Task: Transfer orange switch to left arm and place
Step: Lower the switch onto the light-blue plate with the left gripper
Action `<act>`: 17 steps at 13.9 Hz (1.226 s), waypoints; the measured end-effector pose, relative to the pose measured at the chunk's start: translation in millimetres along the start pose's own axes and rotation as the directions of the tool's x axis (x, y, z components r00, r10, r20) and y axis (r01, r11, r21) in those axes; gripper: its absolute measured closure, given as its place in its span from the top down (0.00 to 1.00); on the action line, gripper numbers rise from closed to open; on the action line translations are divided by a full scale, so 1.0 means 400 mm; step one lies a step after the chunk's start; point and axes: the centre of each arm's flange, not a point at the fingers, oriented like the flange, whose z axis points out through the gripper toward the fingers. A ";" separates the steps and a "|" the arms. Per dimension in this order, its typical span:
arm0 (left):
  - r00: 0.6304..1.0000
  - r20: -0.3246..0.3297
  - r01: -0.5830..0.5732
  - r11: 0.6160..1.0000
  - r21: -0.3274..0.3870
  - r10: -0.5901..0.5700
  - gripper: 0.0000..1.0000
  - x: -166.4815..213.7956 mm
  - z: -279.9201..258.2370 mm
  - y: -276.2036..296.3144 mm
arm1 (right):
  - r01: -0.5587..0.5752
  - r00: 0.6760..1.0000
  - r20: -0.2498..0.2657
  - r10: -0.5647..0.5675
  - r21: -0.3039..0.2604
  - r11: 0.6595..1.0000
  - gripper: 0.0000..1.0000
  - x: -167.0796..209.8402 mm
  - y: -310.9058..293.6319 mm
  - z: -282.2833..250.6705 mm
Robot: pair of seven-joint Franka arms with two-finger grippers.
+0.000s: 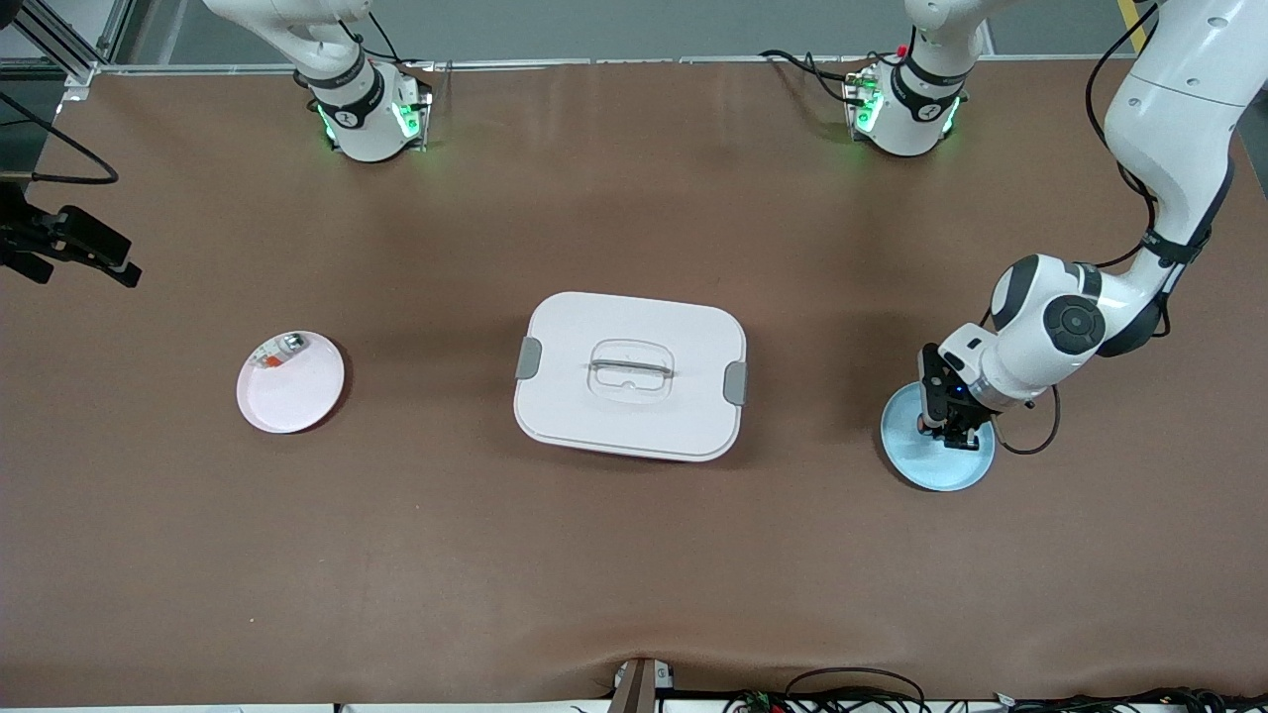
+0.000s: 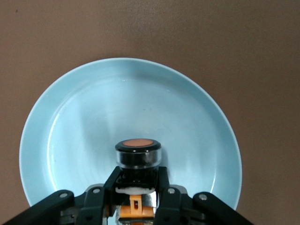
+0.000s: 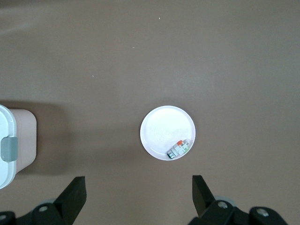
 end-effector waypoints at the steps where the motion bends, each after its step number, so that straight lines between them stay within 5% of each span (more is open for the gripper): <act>1: 1.000 -0.001 0.003 1.000 0.001 -0.003 0.35 -0.002 0.002 -0.003 | 0.000 1.000 0.001 0.000 0.000 1.000 1.00 0.001 0.001 0.002; 4: 1.000 -0.004 0.009 1.000 0.007 -0.009 0.40 -0.006 0.002 -0.012 | -0.001 1.000 0.003 0.001 0.000 1.000 1.00 0.002 0.002 0.004; 10: 0.990 -0.005 0.141 0.989 0.034 -0.141 0.99 -0.038 -0.027 -0.041 | -0.002 1.000 0.001 0.002 0.000 1.000 1.00 0.002 0.002 0.002; 17: 0.889 0.015 0.458 0.886 -0.067 -0.458 1.00 0.013 -0.208 -0.136 | -0.004 1.000 0.003 0.004 -0.001 1.000 1.00 0.003 0.005 0.004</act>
